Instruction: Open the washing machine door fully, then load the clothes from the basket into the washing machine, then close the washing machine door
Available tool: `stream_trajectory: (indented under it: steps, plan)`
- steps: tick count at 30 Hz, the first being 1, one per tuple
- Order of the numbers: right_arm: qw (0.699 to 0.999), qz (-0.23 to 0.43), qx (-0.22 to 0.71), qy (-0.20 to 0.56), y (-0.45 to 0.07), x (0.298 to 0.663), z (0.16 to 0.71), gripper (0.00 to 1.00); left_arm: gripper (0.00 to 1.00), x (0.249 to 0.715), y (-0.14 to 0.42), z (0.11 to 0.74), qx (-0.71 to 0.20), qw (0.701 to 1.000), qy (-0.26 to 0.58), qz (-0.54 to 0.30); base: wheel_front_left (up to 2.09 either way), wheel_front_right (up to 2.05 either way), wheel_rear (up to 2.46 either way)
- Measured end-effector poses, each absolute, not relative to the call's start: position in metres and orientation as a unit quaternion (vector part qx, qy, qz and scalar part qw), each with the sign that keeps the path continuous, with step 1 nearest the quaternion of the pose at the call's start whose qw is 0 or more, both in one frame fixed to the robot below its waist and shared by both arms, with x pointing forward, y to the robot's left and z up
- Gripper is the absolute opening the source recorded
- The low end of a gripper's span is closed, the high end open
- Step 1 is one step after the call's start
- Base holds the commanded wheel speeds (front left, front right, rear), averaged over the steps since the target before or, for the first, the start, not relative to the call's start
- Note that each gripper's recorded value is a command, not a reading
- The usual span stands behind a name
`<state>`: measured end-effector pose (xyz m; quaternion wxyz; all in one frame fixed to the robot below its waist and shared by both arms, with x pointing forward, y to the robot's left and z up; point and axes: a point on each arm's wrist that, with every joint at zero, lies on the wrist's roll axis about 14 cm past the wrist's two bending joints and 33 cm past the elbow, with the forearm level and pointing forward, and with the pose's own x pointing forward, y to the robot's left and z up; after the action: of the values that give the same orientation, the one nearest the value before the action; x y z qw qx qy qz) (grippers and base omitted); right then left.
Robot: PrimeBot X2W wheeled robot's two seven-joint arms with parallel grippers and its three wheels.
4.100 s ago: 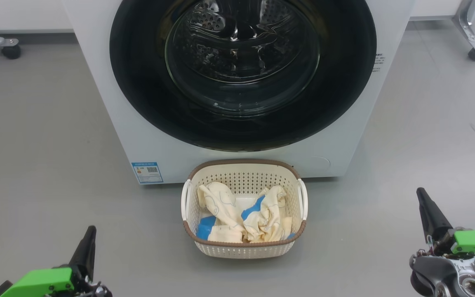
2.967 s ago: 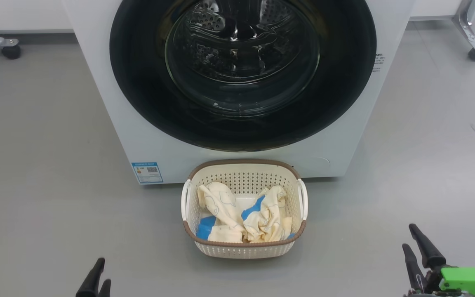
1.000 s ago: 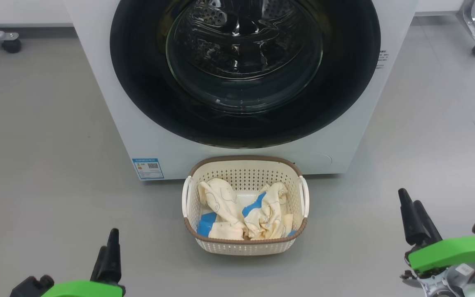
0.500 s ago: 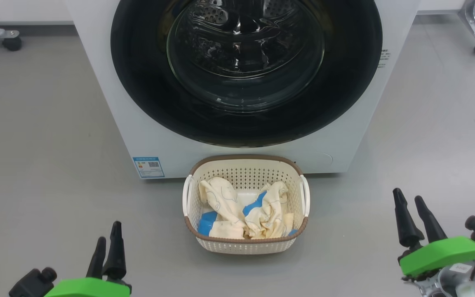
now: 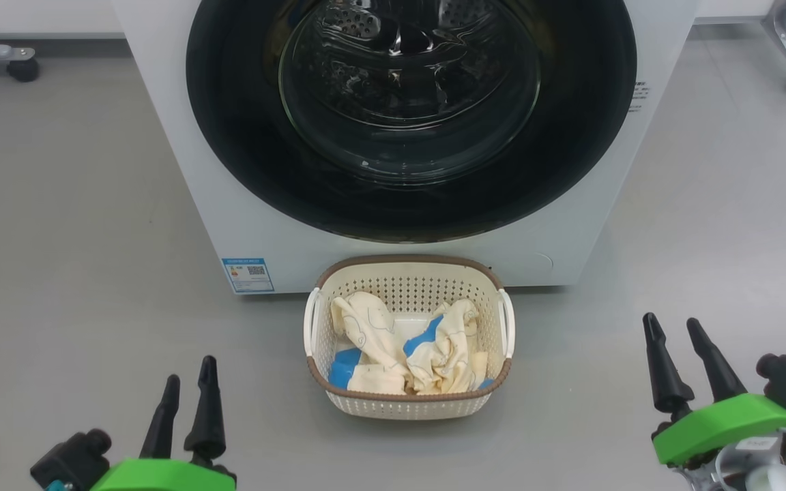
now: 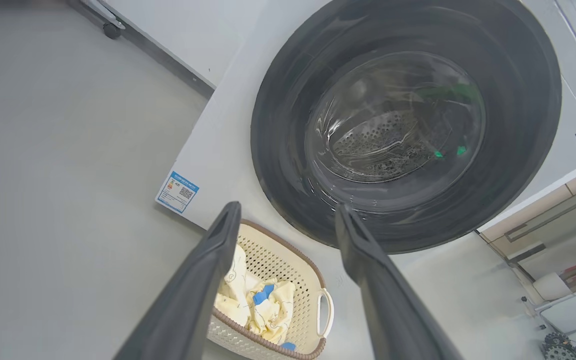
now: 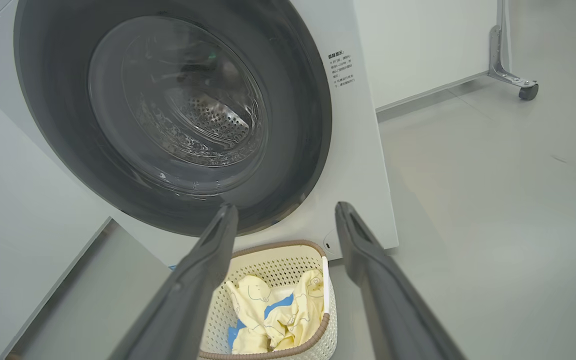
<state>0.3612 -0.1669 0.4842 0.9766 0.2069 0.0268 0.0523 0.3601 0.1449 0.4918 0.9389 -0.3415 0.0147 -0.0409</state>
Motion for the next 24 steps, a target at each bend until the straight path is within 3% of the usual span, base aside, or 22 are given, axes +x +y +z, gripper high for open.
stream_trajectory:
  steps: [24]
  plan:
    - [0.993, 0.09, 0.077, -0.01, -0.154, 0.361, 0.498, 1.0, 1.0, 0.358, 0.126, 0.501, -0.166, 0.981, -0.013, -0.097, 0.0, 0.0, 0.0]
